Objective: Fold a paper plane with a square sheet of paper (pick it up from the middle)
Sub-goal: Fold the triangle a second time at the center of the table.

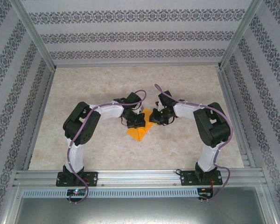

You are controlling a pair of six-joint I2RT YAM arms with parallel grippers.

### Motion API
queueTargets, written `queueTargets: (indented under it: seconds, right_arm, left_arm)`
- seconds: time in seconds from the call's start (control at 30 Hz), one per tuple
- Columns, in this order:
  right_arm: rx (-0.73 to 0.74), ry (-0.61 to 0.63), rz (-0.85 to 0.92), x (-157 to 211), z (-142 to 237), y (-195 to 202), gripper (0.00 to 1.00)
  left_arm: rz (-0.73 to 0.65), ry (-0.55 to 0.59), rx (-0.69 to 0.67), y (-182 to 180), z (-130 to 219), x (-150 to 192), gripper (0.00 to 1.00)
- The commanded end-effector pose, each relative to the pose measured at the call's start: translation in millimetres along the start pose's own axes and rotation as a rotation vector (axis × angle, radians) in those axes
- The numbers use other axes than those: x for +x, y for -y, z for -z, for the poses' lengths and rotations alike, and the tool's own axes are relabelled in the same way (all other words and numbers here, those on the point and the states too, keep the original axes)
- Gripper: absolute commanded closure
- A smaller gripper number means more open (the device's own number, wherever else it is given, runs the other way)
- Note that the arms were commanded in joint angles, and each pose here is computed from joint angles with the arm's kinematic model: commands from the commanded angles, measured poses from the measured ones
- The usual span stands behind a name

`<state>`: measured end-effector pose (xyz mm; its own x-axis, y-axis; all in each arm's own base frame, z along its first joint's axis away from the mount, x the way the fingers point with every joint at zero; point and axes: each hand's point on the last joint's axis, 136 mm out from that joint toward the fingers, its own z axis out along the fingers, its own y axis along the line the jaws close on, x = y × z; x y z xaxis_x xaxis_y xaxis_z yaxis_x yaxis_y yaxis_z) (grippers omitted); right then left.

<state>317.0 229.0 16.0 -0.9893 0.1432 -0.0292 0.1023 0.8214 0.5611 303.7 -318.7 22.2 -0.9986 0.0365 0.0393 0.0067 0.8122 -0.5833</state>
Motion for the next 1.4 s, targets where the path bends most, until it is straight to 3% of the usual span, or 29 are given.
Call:
queueTargets:
  seconds: [0.0, 0.27, 0.67, 0.83, 1.37]
  right_arm:
    - [0.049, -0.034, -0.002, 9, -6, 12, 0.85]
    - [0.05, -0.034, 0.002, 10, -5, 12, 0.85]
    - [0.042, -0.032, 0.003, 10, -4, 9, 0.86]
    - [0.031, -0.022, 0.003, 7, -1, 7, 0.86]
    - [0.003, -0.004, -0.022, 5, 5, 8, 0.87]
  left_arm:
    - [-0.026, -0.026, 0.001, 3, -9, 3, 0.99]
    - [-0.021, -0.034, -0.007, -4, -16, 5, 0.93]
    - [-0.041, -0.003, 0.03, 2, -14, 2, 0.64]
    - [-0.054, 0.018, 0.046, 6, -9, 1, 0.59]
    - [-0.066, 0.101, 0.1, 16, 4, -3, 0.69]
